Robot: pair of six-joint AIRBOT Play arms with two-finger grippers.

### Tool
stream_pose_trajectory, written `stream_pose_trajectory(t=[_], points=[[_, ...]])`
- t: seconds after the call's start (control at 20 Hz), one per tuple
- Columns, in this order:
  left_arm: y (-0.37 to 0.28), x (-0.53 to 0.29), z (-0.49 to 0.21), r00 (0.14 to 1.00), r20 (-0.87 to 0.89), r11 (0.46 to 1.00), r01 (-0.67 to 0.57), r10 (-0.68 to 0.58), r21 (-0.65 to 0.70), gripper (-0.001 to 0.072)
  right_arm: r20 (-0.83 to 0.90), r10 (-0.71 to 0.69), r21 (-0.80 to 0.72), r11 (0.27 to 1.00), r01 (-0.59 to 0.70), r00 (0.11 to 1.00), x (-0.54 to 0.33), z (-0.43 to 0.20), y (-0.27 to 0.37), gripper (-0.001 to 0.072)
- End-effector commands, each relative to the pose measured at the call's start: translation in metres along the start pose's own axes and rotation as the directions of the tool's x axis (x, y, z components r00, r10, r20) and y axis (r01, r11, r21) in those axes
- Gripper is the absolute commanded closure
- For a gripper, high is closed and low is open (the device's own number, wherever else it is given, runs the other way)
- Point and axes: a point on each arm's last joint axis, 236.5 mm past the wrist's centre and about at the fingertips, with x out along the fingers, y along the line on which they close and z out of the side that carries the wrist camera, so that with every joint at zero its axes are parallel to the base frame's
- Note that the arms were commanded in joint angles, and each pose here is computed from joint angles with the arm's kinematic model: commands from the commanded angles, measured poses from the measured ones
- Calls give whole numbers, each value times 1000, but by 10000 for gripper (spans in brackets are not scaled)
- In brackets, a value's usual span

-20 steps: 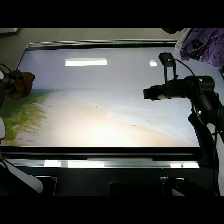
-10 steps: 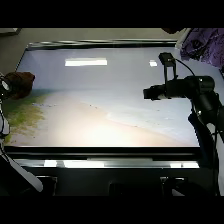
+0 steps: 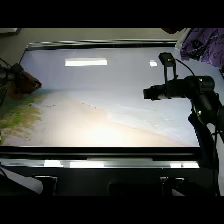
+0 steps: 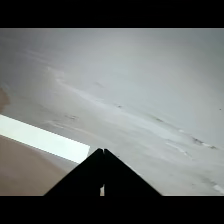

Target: Fold the clothes and pants, and hang the long-sleeved shirts on hangers.

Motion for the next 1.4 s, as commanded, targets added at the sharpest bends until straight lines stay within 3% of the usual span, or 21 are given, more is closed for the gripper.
stream_pose_trajectory(t=[0.0,0.2,0.4,0.65,0.7,0.75,0.85,0.9,1.2,1.35], points=[[-92,-95,-61,979,-125,982,170,-159,81,698,2,1,-1,1000,-1,1000,-1,1,1,682],[-181,-192,-161,909,-287,924,353,-302,144,696,2,1,-1,1000,-1,1000,-1,1,1,682],[-230,-221,-287,820,-487,880,436,-300,191,694,2,1,-1,1000,-1,1000,-1,1,1,682],[-263,-204,-433,737,-586,890,452,-337,57,684,3,1,0,1000,-1,1000,-1,1,1,682],[-263,-200,-450,716,-602,891,453,-353,16,635,2,1,-1,1000,-1,1000,0,1,1,682],[-260,-198,-459,700,-619,896,444,-356,-13,514,2,1,-1,1000,-1,1000,-1,1,1,682],[-249,-194,-449,705,-626,899,439,-334,15,129,3,1,0,1000,-1,1000,-1,1,1,682],[-244,-194,-432,714,-616,890,454,-332,47,55,6,2,1,1000,-2,1000,-1,2,1,681],[-178,-199,-275,837,-382,889,452,-393,76,31,49,5,5,1000,-5,999,-1,12,2,681],[-142,-196,-228,884,-275,908,412,-379,71,32,-113,18,47,999,-13,993,0,-27,4,673]])
